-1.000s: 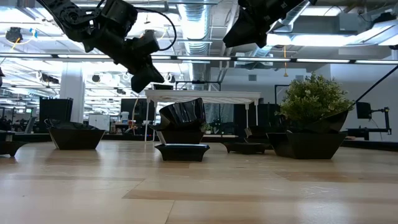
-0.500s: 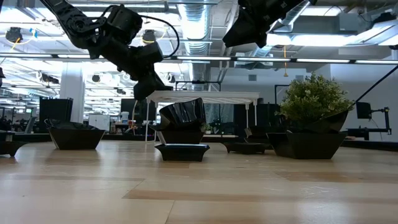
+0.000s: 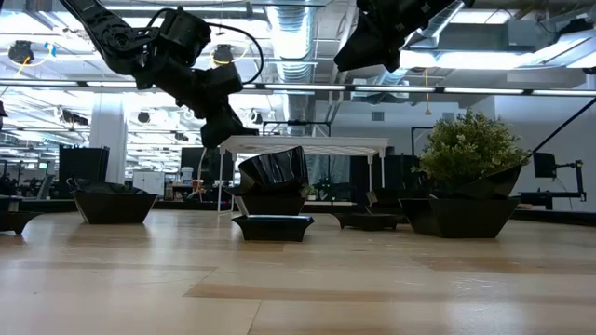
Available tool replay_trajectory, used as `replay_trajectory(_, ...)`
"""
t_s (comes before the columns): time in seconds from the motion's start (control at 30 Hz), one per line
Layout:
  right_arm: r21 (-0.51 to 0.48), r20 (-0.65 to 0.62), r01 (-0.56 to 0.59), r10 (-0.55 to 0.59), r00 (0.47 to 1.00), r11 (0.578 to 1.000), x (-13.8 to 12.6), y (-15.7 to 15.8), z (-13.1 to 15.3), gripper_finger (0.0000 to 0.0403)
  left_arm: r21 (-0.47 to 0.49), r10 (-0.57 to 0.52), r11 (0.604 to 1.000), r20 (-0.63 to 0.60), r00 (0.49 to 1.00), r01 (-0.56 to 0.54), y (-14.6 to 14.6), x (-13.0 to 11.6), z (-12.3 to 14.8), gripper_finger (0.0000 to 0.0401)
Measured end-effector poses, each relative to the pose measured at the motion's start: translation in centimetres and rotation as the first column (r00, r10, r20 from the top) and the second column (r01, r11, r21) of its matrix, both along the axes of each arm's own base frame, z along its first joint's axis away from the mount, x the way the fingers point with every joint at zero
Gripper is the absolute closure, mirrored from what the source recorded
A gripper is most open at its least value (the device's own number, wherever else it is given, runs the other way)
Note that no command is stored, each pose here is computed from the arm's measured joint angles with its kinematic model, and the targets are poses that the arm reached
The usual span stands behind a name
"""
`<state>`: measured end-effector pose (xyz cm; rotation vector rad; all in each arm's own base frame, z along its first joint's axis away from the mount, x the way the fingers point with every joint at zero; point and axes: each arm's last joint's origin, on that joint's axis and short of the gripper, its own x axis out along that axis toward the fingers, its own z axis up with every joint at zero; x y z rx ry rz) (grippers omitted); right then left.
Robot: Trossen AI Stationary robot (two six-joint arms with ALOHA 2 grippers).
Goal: Pick & Place Mini shaped plates
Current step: Stack the black square plate on top of the black square plate on the shelf, then stack the top black square plate on top of the black square plate on the shelf
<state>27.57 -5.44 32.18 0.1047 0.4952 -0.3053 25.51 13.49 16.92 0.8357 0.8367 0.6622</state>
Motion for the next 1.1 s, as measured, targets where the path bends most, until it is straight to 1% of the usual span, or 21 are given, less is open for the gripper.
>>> replay_trajectory(0.13, 0.0, 0.0, 0.0, 0.0, 1.0, 1.0, 0.0, 0.0, 0.0, 0.0294, 0.002, -0.013, 1.0, -0.002, 1.0, 0.013, -0.1, 0.1, 0.0, 0.0361)
replay_trajectory(0.4, 0.0, 0.0, 0.0, 0.0, 1.0, 1.0, 0.0, 0.0, 0.0, 0.0294, 0.029, 0.024, 0.999, 0.021, 1.0, -0.024, 0.2, 0.0, 0.3, 0.0361)
replay_trajectory(0.53, 0.0, 0.0, 0.0, 0.0, 1.0, 1.0, 0.0, 0.0, 0.0, 0.0294, 0.04, 0.018, 0.999, 0.009, 1.0, -0.019, 0.2, 0.0, 0.3, 0.0361)
replay_trajectory(0.8, 0.001, -0.002, 0.0, 0.0, 1.0, 1.0, 0.0, 0.0, 0.0, 0.0294, 0.054, 0.019, 0.998, 0.037, 0.999, -0.021, 0.2, 0.2, 0.6, 0.0361)
replay_trajectory(0.9, 0.005, -0.024, -0.001, 0.001, 1.0, 1.0, -0.1, 0.0, -0.2, 0.0294, 0.08, 0.056, 0.995, 0.028, 0.998, -0.059, -0.2, 0.2, 0.8, 0.0361)
replay_trajectory(0.97, 0.008, -0.044, -0.003, 0.004, 0.999, 1.0, -0.2, 0.1, -0.4, 0.0294, 0.104, 0.105, 0.989, 0.043, 0.993, -0.109, -0.9, 0.3, 1.2, 0.0361)
replay_trajectory(1.03, 0.01, -0.064, -0.013, 0.014, 0.998, 1.0, -0.3, 0.4, -0.5, 0.0294, 0.106, 0.156, 0.98, 0.109, 0.982, -0.167, -1.9, 0.2, 2.2, 0.0361)
replay_trajectory(1.1, 0.007, -0.077, -0.032, 0.033, 0.996, 0.999, -0.2, 0.9, -0.6, 0.0294, 0.075, 0.181, 0.977, 0.188, 0.965, -0.198, -3.5, 0.2, 3.1, 0.0361)
